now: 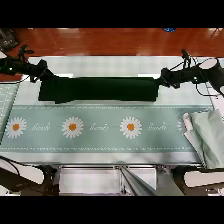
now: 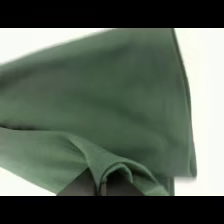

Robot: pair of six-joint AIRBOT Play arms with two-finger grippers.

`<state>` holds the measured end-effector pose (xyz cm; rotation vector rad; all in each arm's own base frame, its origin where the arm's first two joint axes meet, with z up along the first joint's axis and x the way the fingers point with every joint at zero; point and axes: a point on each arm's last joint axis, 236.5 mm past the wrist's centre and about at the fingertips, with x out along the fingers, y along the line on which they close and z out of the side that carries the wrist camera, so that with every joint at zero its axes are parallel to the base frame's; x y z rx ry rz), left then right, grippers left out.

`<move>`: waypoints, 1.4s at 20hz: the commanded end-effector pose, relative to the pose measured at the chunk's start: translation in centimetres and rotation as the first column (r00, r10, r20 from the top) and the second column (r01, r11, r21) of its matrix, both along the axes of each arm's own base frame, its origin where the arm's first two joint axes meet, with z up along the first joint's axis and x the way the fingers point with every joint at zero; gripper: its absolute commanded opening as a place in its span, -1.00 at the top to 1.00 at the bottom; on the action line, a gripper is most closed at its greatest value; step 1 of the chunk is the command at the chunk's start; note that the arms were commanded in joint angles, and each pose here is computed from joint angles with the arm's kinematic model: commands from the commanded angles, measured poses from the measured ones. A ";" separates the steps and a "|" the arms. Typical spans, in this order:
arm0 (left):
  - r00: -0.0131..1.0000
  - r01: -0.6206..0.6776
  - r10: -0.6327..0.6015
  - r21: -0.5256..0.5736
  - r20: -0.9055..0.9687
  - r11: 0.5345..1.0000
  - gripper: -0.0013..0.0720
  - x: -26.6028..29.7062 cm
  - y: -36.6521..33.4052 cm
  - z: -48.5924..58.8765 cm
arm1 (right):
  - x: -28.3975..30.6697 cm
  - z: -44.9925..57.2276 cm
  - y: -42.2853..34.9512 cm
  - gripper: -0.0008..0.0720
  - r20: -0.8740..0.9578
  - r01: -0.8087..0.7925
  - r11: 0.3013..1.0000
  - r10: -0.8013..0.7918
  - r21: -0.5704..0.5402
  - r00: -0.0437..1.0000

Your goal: Fold the shirts.

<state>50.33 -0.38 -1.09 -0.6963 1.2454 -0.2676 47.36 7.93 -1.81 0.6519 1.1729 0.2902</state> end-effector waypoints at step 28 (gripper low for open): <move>0.952 -0.108 0.065 0.131 0.298 0.985 -0.42 -16.4 -1.1 6.4 | -1.2 -4.3 -6.3 -0.16 -0.074 0.228 0.974 -0.227 0.011 0.971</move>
